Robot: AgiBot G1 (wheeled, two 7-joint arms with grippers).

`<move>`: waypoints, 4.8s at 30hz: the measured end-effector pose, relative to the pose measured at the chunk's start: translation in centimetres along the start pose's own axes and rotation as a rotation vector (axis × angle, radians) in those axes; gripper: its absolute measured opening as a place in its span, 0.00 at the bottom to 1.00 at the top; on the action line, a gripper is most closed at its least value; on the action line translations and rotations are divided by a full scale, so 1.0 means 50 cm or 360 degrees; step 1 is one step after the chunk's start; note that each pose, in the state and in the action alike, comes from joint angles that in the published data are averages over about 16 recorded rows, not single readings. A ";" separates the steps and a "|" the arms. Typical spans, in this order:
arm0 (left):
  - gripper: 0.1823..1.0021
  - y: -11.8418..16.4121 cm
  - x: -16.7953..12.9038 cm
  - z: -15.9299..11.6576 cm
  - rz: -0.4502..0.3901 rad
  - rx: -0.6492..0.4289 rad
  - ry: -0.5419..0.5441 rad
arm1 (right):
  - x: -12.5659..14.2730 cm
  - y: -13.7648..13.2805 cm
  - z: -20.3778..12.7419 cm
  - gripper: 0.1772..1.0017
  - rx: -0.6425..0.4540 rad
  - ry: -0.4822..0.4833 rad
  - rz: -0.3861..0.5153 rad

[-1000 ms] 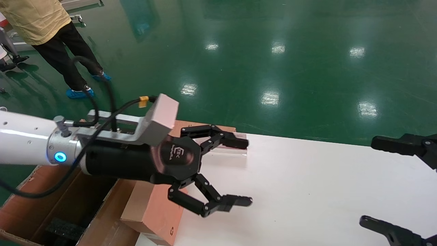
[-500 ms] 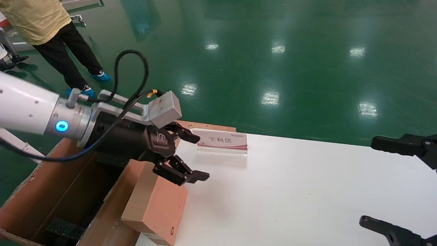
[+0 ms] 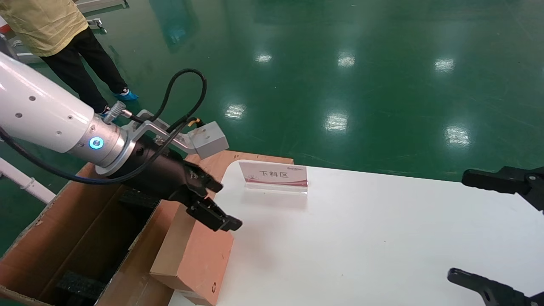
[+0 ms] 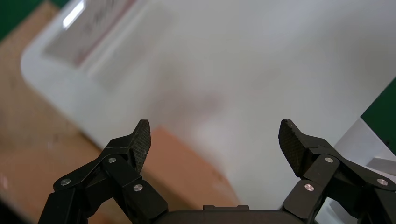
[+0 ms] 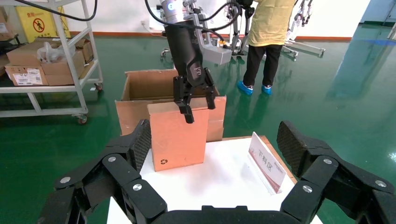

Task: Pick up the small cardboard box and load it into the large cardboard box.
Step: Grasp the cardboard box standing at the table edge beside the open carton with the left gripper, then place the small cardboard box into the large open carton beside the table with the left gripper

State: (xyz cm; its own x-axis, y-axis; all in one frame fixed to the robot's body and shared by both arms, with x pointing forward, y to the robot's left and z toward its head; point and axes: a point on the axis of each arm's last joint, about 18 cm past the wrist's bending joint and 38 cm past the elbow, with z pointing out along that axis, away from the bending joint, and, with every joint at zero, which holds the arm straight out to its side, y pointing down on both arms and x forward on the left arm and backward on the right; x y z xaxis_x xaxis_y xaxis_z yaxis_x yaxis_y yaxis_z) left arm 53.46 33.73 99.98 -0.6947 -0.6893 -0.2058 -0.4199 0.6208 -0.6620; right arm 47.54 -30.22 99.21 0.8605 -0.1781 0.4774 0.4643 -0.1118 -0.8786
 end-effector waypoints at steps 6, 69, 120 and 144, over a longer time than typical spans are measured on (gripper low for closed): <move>1.00 0.000 -0.006 -0.007 -0.0149 -0.0152 -0.0093 | 0.000 0.000 0.000 1.00 0.0000 0.0000 0.0000; 1.00 0.041 0.017 0.034 -0.0555 -0.0749 -0.0311 | 0.000 0.000 0.000 1.00 0.0000 0.0001 0.0000; 0.29 -0.021 0.002 -0.073 -0.0544 -0.0572 -0.0420 | 0.000 0.000 0.000 0.18 0.0000 0.0001 0.0000; 0.24 -0.049 -0.016 -0.462 -0.0551 -0.0362 -0.0948 | 0.000 0.000 0.000 0.02 0.0001 0.0001 0.0000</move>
State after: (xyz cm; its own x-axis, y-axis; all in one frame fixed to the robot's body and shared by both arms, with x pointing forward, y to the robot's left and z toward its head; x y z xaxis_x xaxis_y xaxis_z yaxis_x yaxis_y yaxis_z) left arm 41.55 41.39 118.44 -0.0910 -0.9065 -0.4122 -0.7144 0.3478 -0.6072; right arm 47.56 -30.24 99.22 0.8605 -0.1786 0.4771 0.4641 -0.1115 -0.8787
